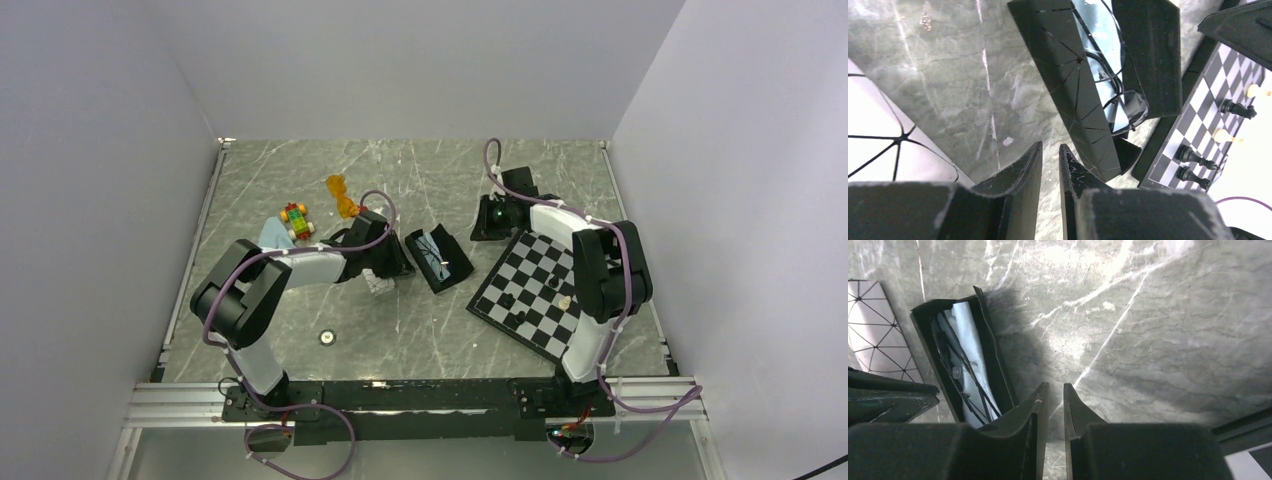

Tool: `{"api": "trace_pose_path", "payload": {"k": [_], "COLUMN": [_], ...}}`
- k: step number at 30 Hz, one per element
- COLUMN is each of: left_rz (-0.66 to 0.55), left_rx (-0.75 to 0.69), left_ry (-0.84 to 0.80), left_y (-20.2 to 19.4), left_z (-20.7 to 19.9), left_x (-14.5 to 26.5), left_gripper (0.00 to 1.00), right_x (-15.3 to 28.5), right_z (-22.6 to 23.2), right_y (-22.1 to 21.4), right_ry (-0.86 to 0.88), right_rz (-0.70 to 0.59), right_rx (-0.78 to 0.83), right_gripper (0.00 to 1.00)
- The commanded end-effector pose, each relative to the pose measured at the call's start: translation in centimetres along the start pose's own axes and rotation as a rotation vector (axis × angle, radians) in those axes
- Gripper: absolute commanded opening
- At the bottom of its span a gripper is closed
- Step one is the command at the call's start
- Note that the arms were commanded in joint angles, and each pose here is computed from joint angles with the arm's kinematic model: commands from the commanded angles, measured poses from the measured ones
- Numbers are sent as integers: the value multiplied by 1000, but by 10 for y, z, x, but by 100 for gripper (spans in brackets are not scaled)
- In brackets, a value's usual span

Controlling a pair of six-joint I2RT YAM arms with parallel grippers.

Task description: Organize the sunglasses

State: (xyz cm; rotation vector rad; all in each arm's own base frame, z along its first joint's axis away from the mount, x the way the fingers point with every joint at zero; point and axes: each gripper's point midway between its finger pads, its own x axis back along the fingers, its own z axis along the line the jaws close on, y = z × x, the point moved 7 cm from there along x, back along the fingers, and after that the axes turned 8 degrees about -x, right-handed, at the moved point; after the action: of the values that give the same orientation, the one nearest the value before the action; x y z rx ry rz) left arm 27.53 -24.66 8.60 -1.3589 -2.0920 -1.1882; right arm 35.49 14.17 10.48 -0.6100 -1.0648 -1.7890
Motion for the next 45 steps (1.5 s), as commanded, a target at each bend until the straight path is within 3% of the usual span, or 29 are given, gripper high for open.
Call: {"api": "trace_pose_path", "payload": {"k": [1, 20, 38, 45], "left_rz": [-35, -2, -16, -69], "left_rx": [-31, -37, -38, -46], "left_ry": [54, 47, 37, 77], "left_y": [11, 16, 13, 19], "left_z": [-4, -9, -14, -17], "left_x": [2, -22, -11, 14], "left_gripper": [24, 25, 27, 38], "right_x": [-11, -17, -11, 8], "right_z": [5, 44, 61, 68], "right_y": [-7, -42, -47, -33], "right_ry": [59, 253, 145, 129], "right_rz": [44, 169, 98, -25], "right_rx": [13, 97, 110, 103], "right_gripper": [19, 21, 37, 44]}}
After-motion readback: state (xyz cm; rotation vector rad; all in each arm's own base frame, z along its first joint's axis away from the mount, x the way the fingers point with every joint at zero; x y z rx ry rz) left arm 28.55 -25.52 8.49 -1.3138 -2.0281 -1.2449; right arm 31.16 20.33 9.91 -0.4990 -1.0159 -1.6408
